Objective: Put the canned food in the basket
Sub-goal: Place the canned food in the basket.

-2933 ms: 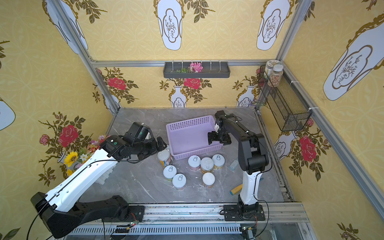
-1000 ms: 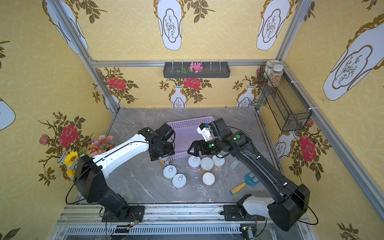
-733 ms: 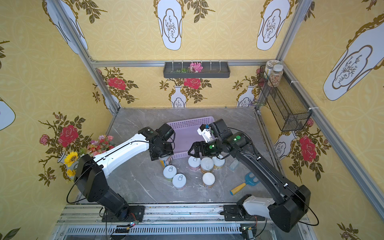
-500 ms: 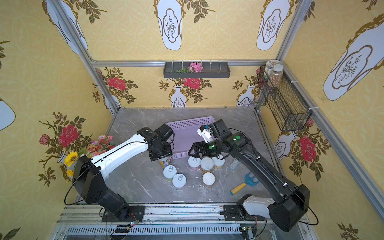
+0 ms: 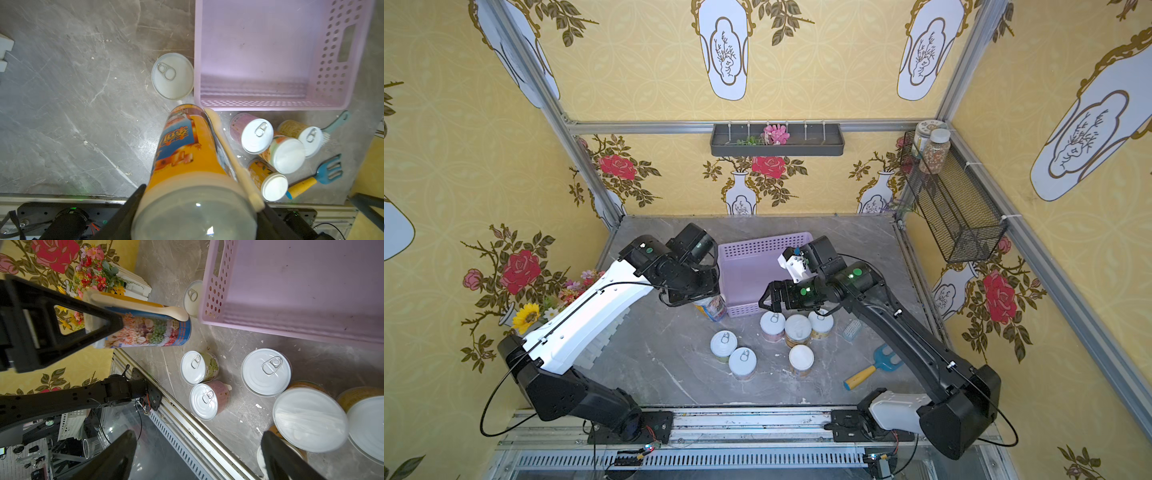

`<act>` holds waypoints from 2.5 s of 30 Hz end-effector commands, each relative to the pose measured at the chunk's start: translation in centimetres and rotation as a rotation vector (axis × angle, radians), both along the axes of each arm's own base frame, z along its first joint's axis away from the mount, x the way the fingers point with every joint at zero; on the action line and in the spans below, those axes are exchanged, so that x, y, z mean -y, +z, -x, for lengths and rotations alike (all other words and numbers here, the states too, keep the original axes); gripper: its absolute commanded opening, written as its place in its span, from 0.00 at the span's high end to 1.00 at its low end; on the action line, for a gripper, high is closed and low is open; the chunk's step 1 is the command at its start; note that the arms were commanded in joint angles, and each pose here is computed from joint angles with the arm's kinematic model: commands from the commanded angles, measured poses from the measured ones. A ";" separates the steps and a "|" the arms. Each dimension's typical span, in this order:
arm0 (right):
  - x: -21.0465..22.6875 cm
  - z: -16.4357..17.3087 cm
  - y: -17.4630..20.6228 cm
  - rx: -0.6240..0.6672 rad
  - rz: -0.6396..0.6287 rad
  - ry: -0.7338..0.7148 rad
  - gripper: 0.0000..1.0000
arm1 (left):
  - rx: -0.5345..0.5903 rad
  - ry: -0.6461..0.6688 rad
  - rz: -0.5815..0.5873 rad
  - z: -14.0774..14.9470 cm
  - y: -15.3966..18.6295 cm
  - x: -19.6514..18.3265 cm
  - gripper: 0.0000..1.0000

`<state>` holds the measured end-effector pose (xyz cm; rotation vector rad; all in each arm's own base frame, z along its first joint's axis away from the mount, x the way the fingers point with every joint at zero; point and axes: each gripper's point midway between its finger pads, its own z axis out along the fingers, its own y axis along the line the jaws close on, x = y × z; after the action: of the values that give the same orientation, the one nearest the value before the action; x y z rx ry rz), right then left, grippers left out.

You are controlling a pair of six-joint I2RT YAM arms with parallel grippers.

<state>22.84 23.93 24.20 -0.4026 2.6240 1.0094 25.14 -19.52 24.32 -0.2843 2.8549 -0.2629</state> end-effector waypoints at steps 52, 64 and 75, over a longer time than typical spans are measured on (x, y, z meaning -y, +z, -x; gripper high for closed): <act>3.7 -9.3 0.6 0.339 0.238 -0.301 0.03 | 0.224 -0.001 -0.061 -23.3 -5.2 3.3 0.44; 3.7 -11.2 -1.6 0.237 0.033 -0.239 0.03 | 0.204 -0.002 -0.073 -23.8 -7.3 3.3 0.44; 3.8 -11.0 -2.4 0.218 0.037 -0.238 0.03 | 0.188 0.009 -0.123 -24.3 -8.9 2.3 0.43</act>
<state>33.36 19.80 21.07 -0.1726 2.4718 0.7723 48.02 -22.17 15.19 -0.2316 2.7255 -0.1248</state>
